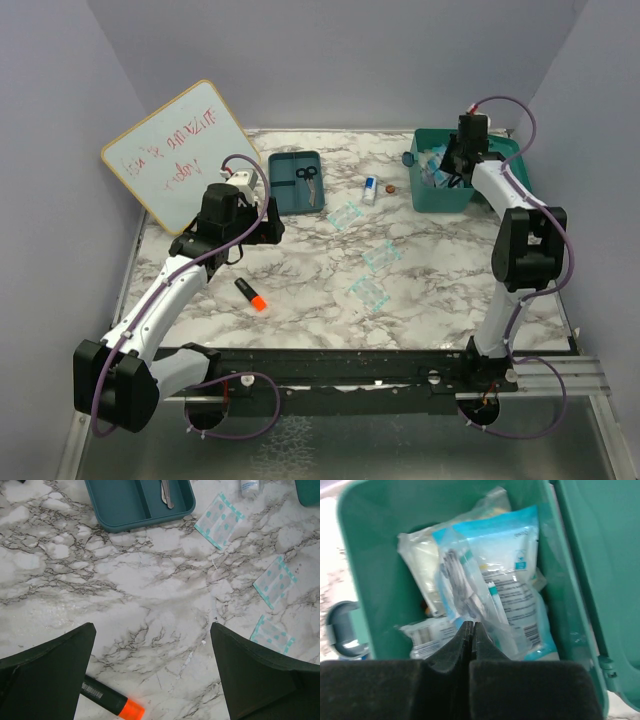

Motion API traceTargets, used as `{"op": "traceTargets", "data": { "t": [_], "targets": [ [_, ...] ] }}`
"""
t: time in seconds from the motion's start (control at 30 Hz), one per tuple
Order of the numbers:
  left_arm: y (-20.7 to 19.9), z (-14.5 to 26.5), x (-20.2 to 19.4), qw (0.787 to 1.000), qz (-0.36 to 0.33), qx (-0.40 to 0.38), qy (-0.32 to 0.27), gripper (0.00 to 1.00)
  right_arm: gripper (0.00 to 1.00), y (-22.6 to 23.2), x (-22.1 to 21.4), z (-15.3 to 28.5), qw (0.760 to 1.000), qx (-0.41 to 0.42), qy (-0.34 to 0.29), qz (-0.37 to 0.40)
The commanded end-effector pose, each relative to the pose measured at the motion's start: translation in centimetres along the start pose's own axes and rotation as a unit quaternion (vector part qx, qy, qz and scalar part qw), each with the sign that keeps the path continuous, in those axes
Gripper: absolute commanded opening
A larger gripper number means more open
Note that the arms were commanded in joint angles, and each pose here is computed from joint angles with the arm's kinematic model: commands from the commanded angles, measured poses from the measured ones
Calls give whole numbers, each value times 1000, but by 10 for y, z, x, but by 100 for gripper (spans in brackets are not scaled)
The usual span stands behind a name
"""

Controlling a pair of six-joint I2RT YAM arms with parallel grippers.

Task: Organize the medicine kit
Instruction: Place the medical item at the medicine box.

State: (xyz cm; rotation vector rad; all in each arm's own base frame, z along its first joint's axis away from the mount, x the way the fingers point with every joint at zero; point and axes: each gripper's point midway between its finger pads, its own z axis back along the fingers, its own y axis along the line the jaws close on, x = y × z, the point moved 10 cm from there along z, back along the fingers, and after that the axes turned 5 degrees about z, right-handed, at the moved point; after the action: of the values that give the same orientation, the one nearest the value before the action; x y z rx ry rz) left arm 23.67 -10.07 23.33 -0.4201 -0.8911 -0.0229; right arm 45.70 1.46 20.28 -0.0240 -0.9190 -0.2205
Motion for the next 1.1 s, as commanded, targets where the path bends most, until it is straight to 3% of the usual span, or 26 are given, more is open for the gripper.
{"op": "traceTargets", "data": {
  "t": [0.0, 0.23, 0.5, 0.77, 1.07],
  "targets": [
    [1, 4, -3, 1000, -3, 4, -1, 99, 1, -21, -15, -14, 997, -81, 21, 5],
    [1, 4, -3, 1000, -3, 3, 0, 99, 1, -25, -24, -25, 995, -95, 40, 4],
    [0, 4, -4, 1000, -2, 1, 1, 99, 4, -20, 0, -9, 996, -82, 32, 1],
    [-1, 4, -5, 1000, 2, -8, 4, 99, 18, -12, 34, 45, 999, -28, 1, -20],
    [-5, 6, -4, 999, 2, -32, 4, 99, 37, 18, 31, 95, 996, 79, -12, -47]
  ]
}}
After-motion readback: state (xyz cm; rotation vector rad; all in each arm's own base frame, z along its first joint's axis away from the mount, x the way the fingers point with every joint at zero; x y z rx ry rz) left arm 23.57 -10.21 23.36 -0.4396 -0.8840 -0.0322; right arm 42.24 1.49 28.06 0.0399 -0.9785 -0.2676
